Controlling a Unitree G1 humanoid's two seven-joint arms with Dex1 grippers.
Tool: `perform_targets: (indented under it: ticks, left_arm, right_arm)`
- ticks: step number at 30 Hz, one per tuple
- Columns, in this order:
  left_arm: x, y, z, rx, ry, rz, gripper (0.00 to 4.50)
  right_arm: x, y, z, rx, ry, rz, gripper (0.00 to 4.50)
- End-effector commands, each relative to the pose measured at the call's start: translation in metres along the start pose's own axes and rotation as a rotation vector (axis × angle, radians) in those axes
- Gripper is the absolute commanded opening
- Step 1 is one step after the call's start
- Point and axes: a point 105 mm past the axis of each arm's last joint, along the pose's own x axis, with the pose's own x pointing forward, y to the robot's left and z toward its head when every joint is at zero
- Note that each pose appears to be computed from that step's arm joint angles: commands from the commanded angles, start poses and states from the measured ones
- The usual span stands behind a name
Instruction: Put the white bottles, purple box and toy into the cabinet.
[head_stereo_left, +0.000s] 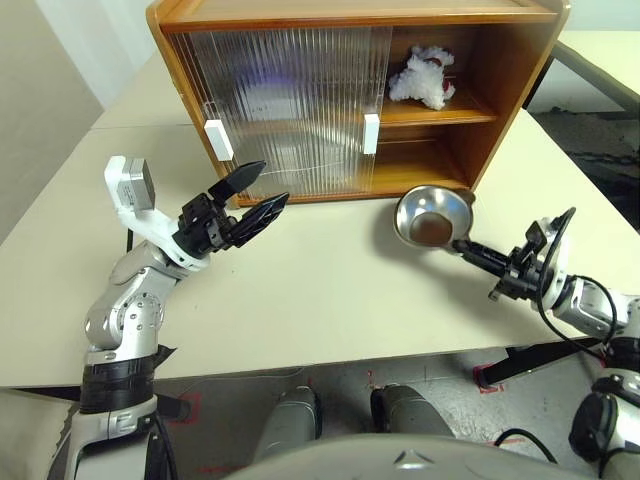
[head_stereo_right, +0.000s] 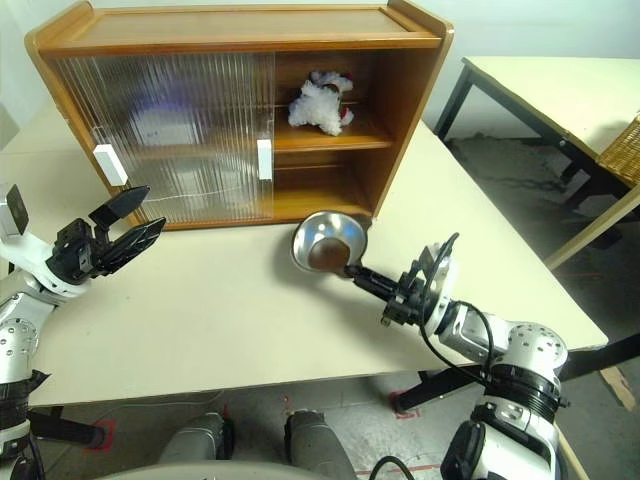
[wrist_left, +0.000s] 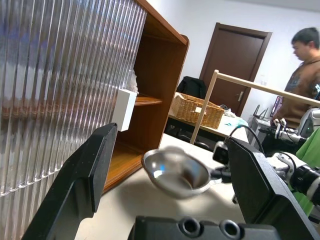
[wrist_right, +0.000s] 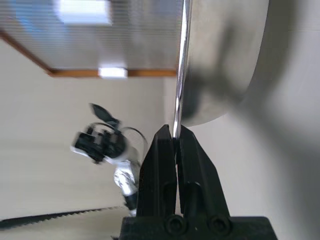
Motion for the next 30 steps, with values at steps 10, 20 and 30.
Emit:
perform_targets:
  ticks: [10, 20, 30]
  left_arm:
    - [0.001, 0.001, 0.003, 0.018, 0.011, -0.004, 4.5]
    - [-0.002, 0.002, 0.008, 0.029, 0.02, 0.008, 4.5]
    - [-0.003, 0.002, 0.01, 0.038, 0.023, 0.014, 4.5]
  right_arm:
    - [0.035, 0.019, 0.027, -0.004, -0.103, 0.091, 0.03]
    - [0.062, 0.009, 0.056, 0.005, -0.23, 0.077, 0.03]
    - [0.095, -0.003, 0.079, 0.0, -0.396, 0.049, 0.03]
